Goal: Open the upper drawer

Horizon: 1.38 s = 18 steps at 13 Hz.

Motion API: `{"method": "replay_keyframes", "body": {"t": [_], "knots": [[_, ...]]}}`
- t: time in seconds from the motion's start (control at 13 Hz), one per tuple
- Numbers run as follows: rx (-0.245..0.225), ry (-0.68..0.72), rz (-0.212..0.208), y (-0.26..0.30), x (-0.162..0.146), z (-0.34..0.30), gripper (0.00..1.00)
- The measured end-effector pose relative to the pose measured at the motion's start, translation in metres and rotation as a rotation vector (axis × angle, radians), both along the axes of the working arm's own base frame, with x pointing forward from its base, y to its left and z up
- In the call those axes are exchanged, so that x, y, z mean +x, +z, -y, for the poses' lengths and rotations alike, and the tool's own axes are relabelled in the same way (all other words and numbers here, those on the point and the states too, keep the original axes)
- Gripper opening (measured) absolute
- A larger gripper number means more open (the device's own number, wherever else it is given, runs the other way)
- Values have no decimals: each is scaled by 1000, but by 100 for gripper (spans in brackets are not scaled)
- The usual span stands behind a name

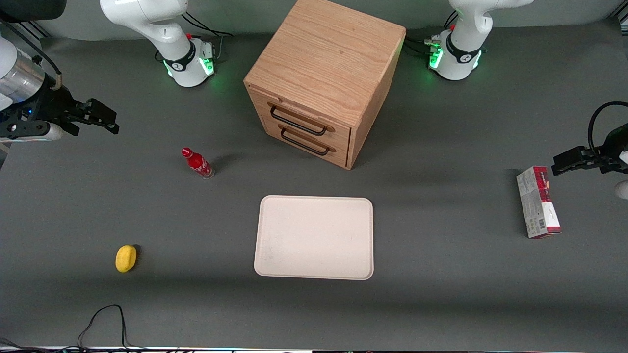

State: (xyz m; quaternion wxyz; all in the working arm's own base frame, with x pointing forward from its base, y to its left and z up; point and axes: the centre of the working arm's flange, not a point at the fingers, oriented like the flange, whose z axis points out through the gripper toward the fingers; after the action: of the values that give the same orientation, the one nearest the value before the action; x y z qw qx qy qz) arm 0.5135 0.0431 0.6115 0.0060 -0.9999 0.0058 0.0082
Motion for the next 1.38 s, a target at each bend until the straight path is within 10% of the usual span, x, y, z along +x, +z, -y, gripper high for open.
{"method": "replay_keyframes", "body": {"t": [0.46,0.85,1.38], "knots": [[-6,24,-9,-8,14,-15,100],[10,281,-30,-34,44,-166,100],[104,766,-66,-37,-46,-355,100]]}}
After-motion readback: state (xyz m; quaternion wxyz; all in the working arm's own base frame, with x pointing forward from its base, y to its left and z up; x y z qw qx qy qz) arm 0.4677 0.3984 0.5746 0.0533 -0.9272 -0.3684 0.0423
